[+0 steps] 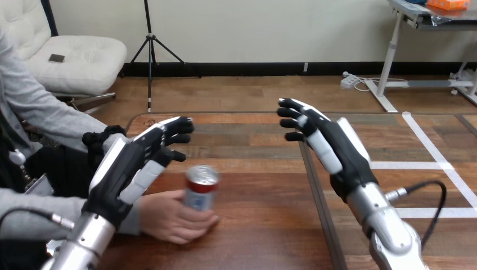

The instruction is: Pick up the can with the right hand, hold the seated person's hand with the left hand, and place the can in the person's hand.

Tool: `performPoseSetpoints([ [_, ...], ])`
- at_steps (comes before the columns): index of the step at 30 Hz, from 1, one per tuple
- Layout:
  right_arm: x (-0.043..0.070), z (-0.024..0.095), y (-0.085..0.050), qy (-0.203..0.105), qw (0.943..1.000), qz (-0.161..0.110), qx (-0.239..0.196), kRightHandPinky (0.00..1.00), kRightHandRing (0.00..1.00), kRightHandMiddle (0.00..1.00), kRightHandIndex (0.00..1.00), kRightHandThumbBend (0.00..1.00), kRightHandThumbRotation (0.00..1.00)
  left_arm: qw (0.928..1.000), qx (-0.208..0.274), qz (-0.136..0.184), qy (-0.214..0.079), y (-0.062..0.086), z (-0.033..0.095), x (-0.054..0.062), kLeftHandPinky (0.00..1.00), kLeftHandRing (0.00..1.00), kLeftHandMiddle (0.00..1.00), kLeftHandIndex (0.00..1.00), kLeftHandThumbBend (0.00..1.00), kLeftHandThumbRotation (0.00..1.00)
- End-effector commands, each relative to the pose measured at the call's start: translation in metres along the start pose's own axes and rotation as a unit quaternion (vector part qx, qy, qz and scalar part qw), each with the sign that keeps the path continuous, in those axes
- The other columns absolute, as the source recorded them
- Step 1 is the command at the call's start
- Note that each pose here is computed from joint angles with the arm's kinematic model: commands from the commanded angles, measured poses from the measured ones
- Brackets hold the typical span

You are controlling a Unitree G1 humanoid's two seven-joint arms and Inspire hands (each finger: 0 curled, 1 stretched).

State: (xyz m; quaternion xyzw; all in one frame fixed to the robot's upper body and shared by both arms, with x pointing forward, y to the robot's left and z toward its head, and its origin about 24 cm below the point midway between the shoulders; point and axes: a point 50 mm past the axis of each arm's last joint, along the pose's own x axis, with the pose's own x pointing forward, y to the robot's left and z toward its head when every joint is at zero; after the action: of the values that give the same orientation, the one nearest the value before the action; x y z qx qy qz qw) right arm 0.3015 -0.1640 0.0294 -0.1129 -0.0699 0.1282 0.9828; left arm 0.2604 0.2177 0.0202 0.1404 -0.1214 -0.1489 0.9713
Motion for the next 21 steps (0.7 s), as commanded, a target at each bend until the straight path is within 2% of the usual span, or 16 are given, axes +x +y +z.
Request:
performPoseSetpoints([
  [1,0.003,0.019,-0.007,-0.064,0.9972,-0.034,0.019,0.8,0.85,0.87,0.89,1.0,1.0,0.9986,-0.03,0.042,-0.012,0.0,-0.001,-0.01,0.89,0.92,0.89,0.88,1.0,1.0],
  [5,-0.006,0.014,-0.008,-0.064,0.9967,-0.041,0.027,0.81,0.86,0.87,0.89,1.0,1.0,0.9964,-0.055,0.064,-0.011,-0.004,-0.006,-0.019,0.95,0.94,0.9,0.9,0.97,1.0],
  [7,-0.01,0.011,-0.008,-0.063,0.9966,-0.043,0.029,0.81,0.86,0.87,0.89,1.0,1.0,0.9953,-0.062,0.074,-0.009,-0.007,-0.008,-0.023,0.98,0.95,0.91,0.9,0.92,1.0],
  [16,-0.028,-0.002,-0.008,-0.053,0.9961,-0.047,0.052,0.79,0.83,0.85,0.86,1.0,1.0,0.992,-0.082,0.096,-0.006,-0.012,-0.013,-0.034,1.0,0.96,0.91,0.91,0.77,1.0],
  [21,-0.039,-0.013,-0.006,-0.041,0.995,-0.044,0.079,0.79,0.83,0.85,0.85,0.97,1.0,0.9902,-0.087,0.109,-0.006,-0.015,-0.013,-0.039,1.0,0.96,0.91,0.9,0.75,1.0],
])
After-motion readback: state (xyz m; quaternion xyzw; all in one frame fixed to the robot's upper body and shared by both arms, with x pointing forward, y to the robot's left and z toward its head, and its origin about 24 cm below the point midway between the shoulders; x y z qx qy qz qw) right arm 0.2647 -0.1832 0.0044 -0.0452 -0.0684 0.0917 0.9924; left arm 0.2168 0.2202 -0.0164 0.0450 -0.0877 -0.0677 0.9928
